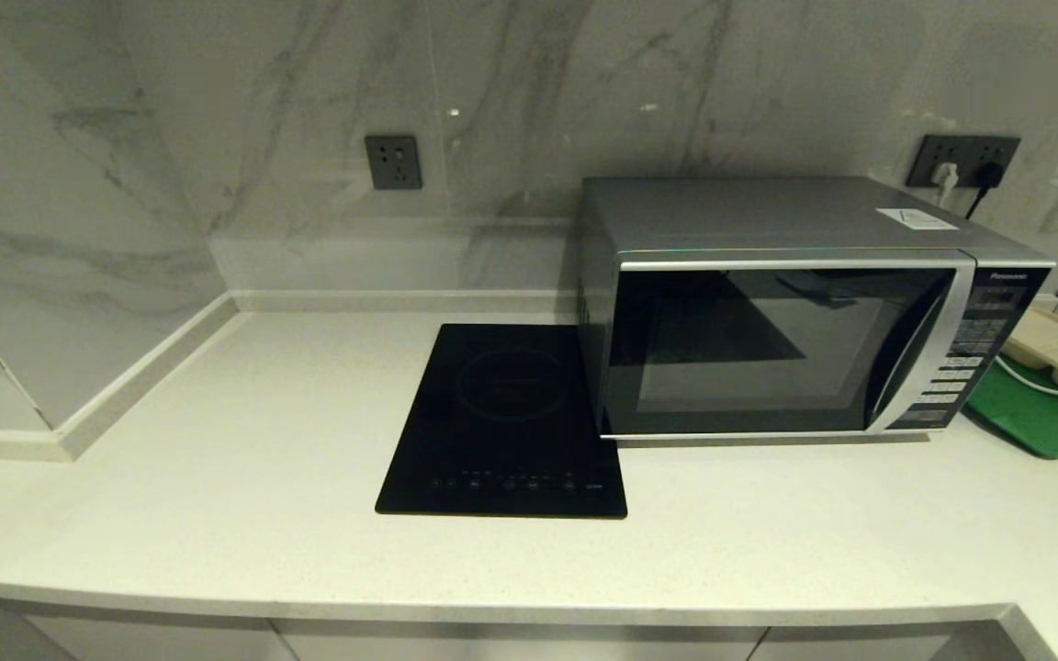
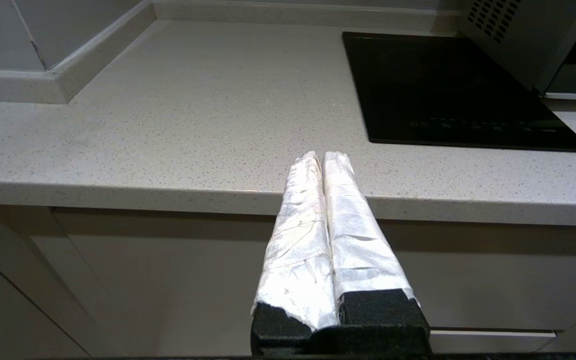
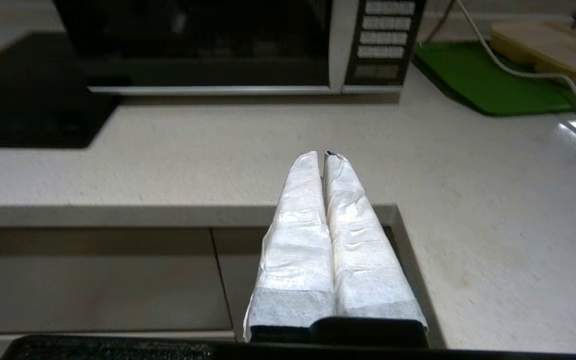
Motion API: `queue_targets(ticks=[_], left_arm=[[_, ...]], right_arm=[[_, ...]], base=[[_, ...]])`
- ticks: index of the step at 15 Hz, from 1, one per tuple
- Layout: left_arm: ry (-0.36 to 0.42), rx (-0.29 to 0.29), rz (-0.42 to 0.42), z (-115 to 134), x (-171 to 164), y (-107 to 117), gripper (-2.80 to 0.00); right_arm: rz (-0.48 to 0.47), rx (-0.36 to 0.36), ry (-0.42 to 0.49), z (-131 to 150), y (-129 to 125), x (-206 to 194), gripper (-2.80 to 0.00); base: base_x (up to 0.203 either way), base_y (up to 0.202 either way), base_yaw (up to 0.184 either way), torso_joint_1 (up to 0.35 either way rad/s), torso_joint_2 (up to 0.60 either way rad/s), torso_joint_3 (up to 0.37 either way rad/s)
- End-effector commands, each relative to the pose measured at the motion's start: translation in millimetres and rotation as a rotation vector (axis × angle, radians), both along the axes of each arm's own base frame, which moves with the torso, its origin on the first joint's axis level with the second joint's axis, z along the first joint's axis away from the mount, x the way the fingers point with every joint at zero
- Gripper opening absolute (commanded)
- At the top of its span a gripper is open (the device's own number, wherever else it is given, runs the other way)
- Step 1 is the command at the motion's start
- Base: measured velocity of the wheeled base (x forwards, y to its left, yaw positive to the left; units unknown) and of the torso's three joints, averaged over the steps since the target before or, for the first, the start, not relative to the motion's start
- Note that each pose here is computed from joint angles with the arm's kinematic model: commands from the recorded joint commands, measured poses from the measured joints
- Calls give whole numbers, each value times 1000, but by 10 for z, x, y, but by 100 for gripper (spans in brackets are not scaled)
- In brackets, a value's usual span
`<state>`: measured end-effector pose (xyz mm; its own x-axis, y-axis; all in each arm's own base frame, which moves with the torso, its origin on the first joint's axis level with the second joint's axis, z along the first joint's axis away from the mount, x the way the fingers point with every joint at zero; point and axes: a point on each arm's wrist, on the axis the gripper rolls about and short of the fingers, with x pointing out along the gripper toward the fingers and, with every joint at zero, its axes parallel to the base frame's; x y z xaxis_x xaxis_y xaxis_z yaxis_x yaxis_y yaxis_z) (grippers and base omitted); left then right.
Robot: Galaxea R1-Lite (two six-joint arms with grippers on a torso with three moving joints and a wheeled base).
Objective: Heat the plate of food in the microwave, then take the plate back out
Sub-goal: Open the microwave oven
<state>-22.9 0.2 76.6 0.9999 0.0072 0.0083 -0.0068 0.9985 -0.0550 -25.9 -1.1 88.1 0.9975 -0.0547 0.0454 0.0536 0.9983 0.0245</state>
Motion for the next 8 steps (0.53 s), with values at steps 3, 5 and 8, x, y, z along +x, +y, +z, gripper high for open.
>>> queue_targets(ticks=[3, 5, 8], left_arm=[[-1, 0, 0, 1, 0, 0, -280], [1, 0, 0, -1, 0, 0, -280], [-1, 0, 0, 1, 0, 0, -280]], right_arm=[[28, -4, 47, -129, 6, 32, -280], [29, 3, 44, -125, 6, 33, -280], [20, 30, 42, -124, 4, 30, -280]], base=[[0, 0, 0, 0, 0, 0], [0, 0, 0, 0, 0, 0], [0, 0, 0, 0, 0, 0]])
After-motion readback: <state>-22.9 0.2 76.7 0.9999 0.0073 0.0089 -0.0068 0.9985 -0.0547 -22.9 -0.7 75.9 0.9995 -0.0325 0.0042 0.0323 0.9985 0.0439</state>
